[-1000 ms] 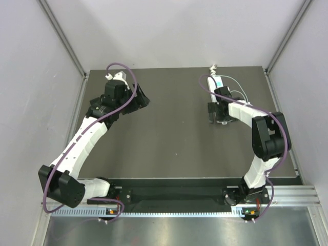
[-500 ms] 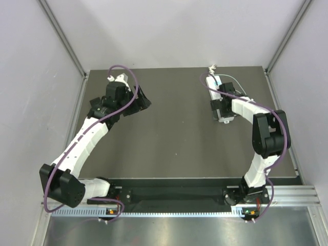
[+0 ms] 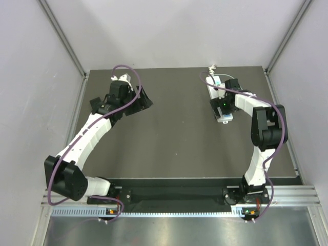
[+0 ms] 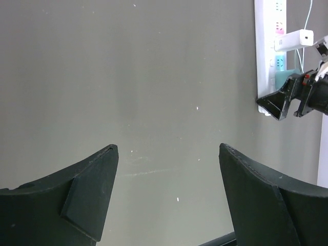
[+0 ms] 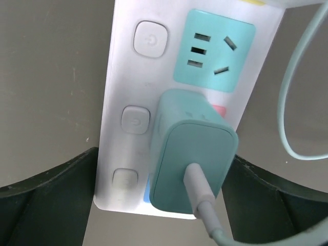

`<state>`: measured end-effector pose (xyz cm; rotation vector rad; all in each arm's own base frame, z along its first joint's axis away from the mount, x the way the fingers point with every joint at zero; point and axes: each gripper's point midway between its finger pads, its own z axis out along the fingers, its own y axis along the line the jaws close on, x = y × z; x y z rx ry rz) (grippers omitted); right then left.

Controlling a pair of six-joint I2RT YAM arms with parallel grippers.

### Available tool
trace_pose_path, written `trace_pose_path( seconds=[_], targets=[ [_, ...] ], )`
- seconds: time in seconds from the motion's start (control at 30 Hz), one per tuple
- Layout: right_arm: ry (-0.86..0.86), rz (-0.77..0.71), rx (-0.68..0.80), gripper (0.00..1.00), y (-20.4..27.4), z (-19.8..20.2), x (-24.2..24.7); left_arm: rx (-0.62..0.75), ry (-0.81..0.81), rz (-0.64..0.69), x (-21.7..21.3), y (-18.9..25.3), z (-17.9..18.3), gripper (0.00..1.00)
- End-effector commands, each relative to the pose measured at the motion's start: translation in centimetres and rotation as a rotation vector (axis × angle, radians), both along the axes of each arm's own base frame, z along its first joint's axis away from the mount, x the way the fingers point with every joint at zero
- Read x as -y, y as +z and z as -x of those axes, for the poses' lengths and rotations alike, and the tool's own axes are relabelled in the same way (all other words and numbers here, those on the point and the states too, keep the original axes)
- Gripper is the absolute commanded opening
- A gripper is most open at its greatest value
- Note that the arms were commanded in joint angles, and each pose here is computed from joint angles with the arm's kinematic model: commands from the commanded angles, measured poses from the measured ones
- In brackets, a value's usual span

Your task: Insert the plug

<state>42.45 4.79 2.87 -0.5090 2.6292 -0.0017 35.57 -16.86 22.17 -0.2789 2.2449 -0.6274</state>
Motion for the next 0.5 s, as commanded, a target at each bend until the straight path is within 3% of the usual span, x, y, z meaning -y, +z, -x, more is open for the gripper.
trace_pose_path(
  seconds=[0.0,0.07,0.13,0.3,0.47],
  targets=[
    [0.137,-0.105,0.0,0.87,0.9,1.3,-2.4,0.108,0.016,0.021,-0.2,3.1,-1.3,0.84],
    [0.153,-0.101,-0.005,0.71,0.8,1.9,-2.6,0.126,0.066,0.01,-1.0,3.1,-2.1,0.82],
    [0.171,-0.083,-0.036,0.64,0.6,3.1,-2.9,0.127,0.097,0.014,-1.6,3.0,-2.7,0.82],
    [0.232,-0.056,-0.079,0.68,0.2,6.8,-4.6,0.119,0.155,0.104,-2.6,3.5,-4.3,0.81],
    [0.221,-0.007,-0.114,0.73,0.0,10.1,-4.6,0.109,0.238,0.079,-4.7,2.8,-5.4,0.81]
  ],
)
